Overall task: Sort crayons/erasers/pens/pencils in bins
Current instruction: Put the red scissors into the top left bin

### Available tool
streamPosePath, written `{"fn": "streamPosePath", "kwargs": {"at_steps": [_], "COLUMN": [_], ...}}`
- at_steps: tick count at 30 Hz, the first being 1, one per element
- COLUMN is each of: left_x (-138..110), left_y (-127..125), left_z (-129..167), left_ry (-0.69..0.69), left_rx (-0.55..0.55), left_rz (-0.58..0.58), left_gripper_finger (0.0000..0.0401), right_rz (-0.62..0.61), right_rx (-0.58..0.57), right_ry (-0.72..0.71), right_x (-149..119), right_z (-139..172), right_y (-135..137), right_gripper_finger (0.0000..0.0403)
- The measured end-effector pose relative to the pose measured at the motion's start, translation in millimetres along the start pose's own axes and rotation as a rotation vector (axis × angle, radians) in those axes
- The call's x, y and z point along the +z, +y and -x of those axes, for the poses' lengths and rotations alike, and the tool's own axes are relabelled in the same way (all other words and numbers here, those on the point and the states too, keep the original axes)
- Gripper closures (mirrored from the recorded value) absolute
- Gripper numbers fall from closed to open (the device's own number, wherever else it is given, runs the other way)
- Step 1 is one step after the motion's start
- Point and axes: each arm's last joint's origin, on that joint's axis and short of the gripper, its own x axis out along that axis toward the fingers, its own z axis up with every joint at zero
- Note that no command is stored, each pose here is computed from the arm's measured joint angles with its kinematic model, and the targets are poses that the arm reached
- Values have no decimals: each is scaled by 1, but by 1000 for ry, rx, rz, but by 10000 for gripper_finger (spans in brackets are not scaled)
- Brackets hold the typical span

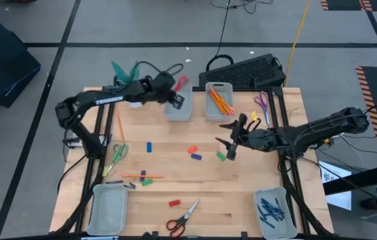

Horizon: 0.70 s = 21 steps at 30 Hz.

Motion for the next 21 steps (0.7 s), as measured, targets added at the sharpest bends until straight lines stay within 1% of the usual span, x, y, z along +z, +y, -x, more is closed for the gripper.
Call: {"fn": "streamPosePath", "kwargs": {"at_steps": [3, 5, 7, 9, 12, 15, 18, 21], "left_x": [0, 1, 5, 2, -5, -6, -12, -9], "left_y": [7, 9, 4, 1, 2, 2, 1, -2], "left_z": [-25, -41, -49, -59, -76, -79, -81, -78], "left_ry": [82, 108, 119, 164, 213, 231, 268, 243], "left_rx": [65, 85, 85, 103, 132, 137, 143, 124], "left_rz": [50, 70, 92, 108, 128, 147, 133, 120], "left_gripper_finger": [385, 385, 385, 385, 382, 371, 366, 364], "right_rz": [-14, -28, -25, -22, -22, -17, -15, -15], "right_rx": [2, -4, -15, -10, -11, -13, -12, -13], "right_ry": [0, -1, 1, 2, 1, 1, 2, 2], "right_x": [0, -1, -1, -2, -1, -1, -2, -2], "right_z": [0, -1, -1, -1, -1, -1, -1, -1], "right_y": [0, -1, -1, -1, -1, -1, -1, -1], "right_gripper_finger": [163, 163, 163, 163, 163, 163, 163, 163]}}
